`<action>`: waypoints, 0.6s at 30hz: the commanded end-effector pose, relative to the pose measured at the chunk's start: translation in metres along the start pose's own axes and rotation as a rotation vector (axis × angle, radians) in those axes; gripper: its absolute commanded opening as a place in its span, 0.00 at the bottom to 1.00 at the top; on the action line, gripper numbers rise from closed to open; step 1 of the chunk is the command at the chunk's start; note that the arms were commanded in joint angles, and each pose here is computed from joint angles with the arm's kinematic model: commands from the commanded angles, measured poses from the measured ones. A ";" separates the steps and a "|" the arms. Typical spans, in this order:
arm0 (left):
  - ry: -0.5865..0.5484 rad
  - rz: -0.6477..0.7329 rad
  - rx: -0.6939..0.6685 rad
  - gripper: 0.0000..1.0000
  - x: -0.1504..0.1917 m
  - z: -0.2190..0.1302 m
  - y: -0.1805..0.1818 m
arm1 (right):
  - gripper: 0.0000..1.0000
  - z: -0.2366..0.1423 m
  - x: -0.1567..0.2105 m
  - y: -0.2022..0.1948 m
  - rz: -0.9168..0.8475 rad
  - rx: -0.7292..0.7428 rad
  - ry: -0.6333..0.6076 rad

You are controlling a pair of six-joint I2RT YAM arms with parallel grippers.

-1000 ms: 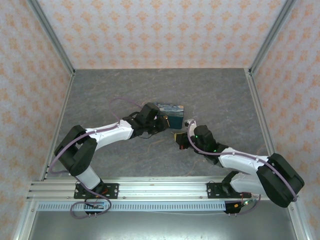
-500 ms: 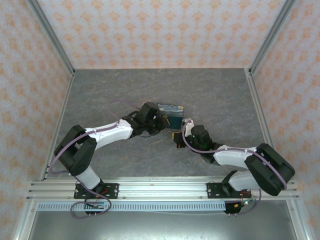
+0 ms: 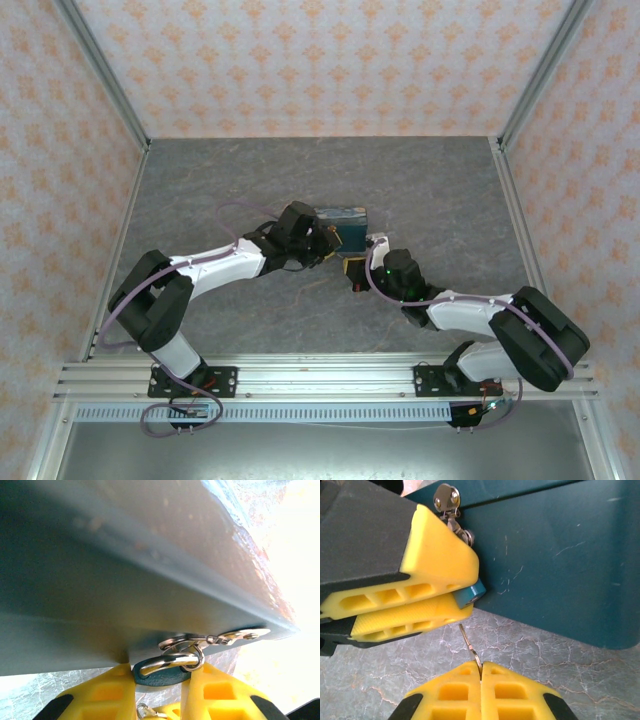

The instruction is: Unlock the padlock with the key

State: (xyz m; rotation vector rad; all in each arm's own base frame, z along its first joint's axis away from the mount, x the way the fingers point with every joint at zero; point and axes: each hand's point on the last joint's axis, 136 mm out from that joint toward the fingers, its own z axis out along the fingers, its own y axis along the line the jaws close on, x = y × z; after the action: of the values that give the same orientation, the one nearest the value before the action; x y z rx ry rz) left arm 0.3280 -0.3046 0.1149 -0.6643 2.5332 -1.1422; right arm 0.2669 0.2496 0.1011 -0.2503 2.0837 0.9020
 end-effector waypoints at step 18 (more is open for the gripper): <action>-0.023 0.003 0.068 0.16 -0.005 -0.014 -0.016 | 0.00 0.008 -0.019 -0.002 0.002 -0.005 -0.054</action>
State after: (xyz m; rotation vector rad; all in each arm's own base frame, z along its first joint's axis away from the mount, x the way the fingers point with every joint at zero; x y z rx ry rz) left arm 0.3254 -0.3027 0.1138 -0.6647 2.5353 -1.1413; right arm 0.2741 0.2445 0.0930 -0.2253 2.0986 0.8776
